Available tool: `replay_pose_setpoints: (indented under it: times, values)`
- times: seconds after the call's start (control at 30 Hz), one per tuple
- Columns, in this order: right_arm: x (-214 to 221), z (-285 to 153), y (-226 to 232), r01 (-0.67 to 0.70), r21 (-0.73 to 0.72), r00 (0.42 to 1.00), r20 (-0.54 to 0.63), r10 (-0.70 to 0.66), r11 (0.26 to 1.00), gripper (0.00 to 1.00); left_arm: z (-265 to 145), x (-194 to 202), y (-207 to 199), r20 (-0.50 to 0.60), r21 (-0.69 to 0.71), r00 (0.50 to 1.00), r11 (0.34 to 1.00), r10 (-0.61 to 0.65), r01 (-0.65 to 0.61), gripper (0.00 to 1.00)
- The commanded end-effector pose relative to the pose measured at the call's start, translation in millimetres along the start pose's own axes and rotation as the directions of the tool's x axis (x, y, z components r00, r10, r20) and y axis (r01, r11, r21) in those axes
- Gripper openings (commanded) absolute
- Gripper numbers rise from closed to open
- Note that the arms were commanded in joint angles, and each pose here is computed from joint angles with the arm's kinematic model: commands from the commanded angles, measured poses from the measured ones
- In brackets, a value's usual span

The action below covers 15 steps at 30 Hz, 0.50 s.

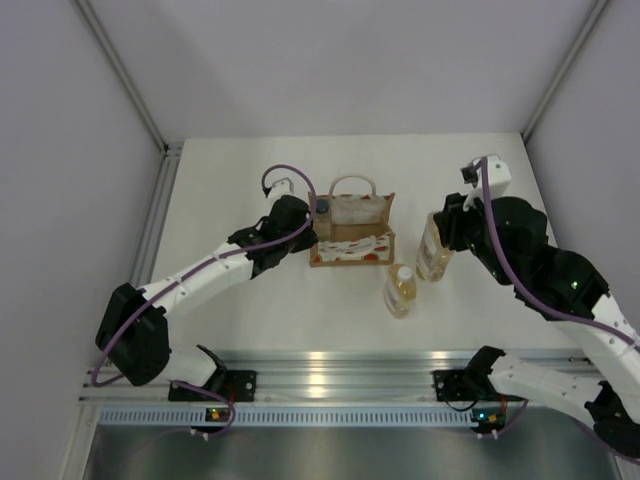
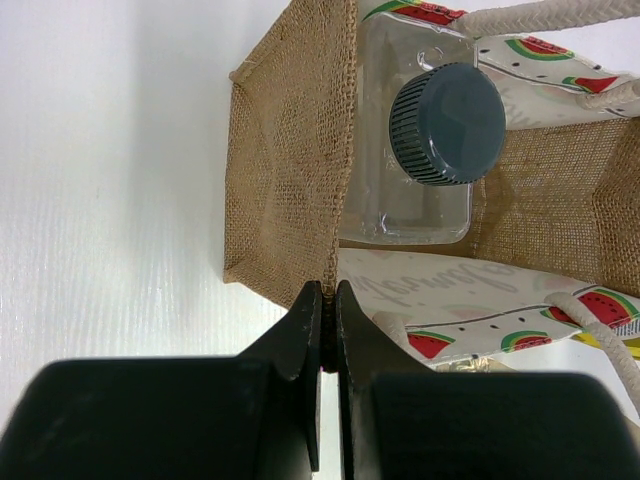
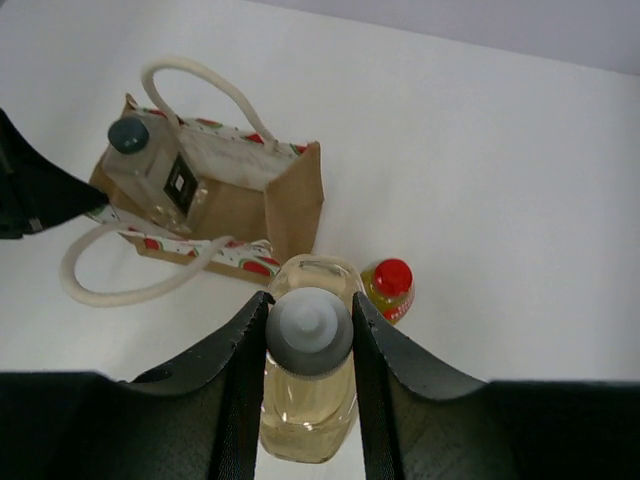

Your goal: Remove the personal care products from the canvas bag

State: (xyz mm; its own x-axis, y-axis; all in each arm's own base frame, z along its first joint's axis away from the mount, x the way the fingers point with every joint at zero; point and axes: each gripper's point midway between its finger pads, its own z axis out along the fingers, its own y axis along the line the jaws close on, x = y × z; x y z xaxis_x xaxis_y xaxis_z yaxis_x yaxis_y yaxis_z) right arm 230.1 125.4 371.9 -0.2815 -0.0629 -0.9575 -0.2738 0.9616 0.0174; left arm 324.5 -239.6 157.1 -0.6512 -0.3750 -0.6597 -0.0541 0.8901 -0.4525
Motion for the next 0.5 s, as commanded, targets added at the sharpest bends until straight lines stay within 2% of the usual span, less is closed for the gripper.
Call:
replay_pose_setpoints:
  times: [0.0,0.27,0.47]
  values:
    - [-22,-17,-14,-0.088,0.024,0.986,0.147,0.083,0.996,0.00,-14,-18,-21,0.052,0.081,0.998,0.996,-0.032,0.027,0.00]
    - [38,-14,-31,-0.108,0.094,0.991,0.090,0.099,0.990,0.00,-13,-17,-21,0.049,0.080,0.998,0.996,-0.030,0.026,0.00]
    - [75,-10,-48,-0.197,0.191,0.979,0.095,0.181,0.962,0.00,-14,-18,-21,0.051,0.080,0.998,0.996,-0.031,0.027,0.00]
